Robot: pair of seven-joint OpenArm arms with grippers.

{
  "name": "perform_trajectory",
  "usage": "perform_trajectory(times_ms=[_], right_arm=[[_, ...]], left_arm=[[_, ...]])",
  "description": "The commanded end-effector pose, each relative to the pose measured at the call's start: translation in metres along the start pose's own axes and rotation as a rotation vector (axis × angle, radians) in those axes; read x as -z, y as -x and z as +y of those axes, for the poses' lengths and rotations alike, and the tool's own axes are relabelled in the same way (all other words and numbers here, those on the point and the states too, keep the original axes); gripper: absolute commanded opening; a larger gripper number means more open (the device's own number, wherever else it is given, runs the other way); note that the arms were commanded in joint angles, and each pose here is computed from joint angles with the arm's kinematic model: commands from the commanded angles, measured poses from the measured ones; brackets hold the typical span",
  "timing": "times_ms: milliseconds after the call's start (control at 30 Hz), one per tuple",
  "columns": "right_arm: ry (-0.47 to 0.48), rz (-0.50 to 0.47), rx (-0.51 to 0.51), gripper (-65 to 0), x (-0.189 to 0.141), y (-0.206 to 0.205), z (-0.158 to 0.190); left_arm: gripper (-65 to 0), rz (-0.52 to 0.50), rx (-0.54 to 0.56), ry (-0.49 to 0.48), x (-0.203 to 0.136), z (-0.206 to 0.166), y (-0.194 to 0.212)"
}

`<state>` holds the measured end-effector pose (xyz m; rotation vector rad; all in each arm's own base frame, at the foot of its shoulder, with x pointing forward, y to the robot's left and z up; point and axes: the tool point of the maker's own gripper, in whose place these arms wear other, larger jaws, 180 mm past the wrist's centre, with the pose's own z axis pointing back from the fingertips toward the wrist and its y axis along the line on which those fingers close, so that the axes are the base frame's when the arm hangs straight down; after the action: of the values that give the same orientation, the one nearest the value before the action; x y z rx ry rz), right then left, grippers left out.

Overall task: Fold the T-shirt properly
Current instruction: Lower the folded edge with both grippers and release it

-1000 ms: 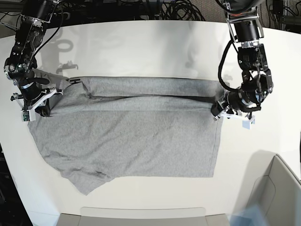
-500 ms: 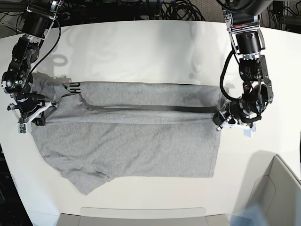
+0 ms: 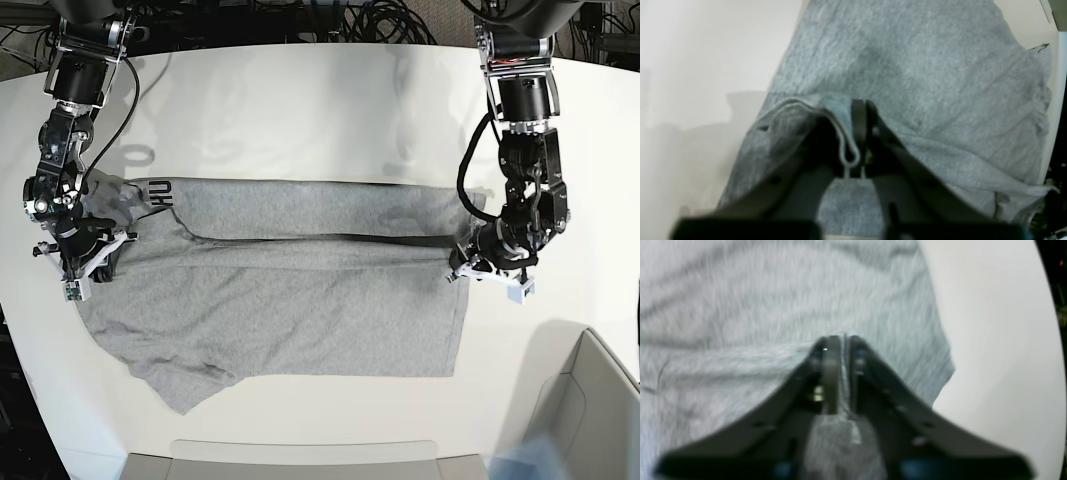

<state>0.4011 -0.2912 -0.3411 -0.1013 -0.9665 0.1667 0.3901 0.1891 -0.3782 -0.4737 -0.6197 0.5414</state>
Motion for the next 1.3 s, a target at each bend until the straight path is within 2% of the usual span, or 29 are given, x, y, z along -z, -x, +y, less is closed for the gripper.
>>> perform_trajectory(times_ms=[0,100,167,267,333,433,567,667,733,867,967,1133,1267], right_arm=[[0.019,-0.067,-0.008,-50.4,-0.004,-0.024,-0.011],[0.023,-0.084,-0.017,-40.6,-0.007,-0.031,-0.012],[0.027,-0.104,-0.026,-37.8,-0.01,-0.038,-0.012],[0.049,-0.138,-0.034,-37.3,-0.019,-0.049,-0.018],[0.101,-0.179,-0.007,-37.3,-0.034,-0.059,-0.036],[0.152,-0.174,0.022,-37.3,-0.051,-0.051,-0.051],[0.133,-0.084,-0.034,-37.3,-0.081,-0.025,-0.054],[0.17,-0.011,-0.01,-37.3,-0.107,0.004,-0.078],[0.213,0.045,0.048,-37.3,-0.118,0.031,-0.094],[0.188,0.123,0.141,-37.3,-0.113,0.079,-0.095],[0.149,0.14,0.189,-37.3,-0.103,0.101,-0.089],[0.104,0.093,0.237,-37.3,-0.086,0.108,-0.079],[0.049,0.12,0.249,-37.3,-0.071,0.114,-0.064]], left_arm=[[-54.1,-0.061,0.018,0.022,-0.007,-0.011,-0.023],[-46.1,-0.056,0.023,0.024,-0.007,-0.012,-0.022],[-43.6,-0.059,0.017,0.023,-0.008,-0.012,-0.024],[-43.5,-0.063,0.02,0.028,-0.009,-0.014,-0.024],[-43.5,-0.101,0.048,0.05,-0.019,-0.024,-0.032],[-43.5,-0.141,0.072,0.056,-0.038,-0.022,-0.026],[-43.5,-0.205,0.094,0.048,-0.07,-0.012,-0.018],[-43.5,-0.204,0.109,0.037,-0.079,-0.006,-0.006],[-43.5,-0.185,0.107,0.023,-0.079,0.002,0.004],[-43.5,-0.162,0.105,0.008,-0.079,0.01,0.015],[-43.5,-0.155,0.103,0.002,-0.079,0.012,0.019],[-43.5,-0.154,0.1,0.004,-0.078,0.012,0.019],[-43.5,-0.154,0.1,0.004,-0.078,0.012,0.019]])
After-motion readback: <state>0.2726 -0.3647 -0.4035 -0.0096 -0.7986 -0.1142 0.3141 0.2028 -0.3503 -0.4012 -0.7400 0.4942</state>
